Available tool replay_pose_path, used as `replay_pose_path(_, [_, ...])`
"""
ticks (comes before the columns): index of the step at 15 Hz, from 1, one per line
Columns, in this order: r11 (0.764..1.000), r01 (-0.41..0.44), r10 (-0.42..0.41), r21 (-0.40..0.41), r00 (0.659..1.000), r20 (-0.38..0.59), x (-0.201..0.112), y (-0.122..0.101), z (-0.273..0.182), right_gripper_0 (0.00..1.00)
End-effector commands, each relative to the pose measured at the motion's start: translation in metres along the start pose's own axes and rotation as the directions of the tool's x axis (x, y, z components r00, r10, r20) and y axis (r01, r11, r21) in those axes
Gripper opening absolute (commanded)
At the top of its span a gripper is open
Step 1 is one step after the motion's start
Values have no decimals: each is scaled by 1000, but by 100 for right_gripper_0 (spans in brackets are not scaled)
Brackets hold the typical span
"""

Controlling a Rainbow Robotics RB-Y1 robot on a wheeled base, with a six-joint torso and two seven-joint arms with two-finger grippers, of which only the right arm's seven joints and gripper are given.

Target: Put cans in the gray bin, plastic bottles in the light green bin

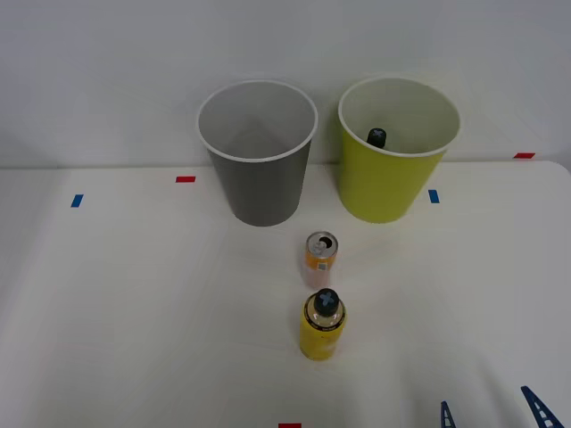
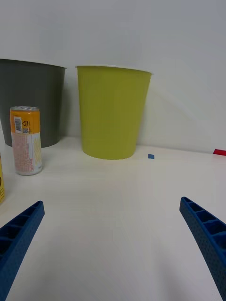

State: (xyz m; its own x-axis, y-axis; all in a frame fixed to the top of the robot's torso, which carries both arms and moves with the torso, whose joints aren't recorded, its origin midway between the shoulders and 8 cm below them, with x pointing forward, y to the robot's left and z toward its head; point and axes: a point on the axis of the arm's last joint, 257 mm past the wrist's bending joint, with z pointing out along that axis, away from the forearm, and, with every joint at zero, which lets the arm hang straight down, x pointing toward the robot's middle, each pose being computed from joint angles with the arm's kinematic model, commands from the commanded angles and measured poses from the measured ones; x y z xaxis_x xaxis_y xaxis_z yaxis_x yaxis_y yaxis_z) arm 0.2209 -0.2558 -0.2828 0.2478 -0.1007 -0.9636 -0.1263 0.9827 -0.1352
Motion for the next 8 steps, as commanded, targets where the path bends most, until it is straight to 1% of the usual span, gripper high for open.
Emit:
replay_pose_path(1, [1000,0,0,0,1000,0,0,0,0,100])
replay_pose_path(8, [1000,0,0,0,1000,0,0,0,0,100])
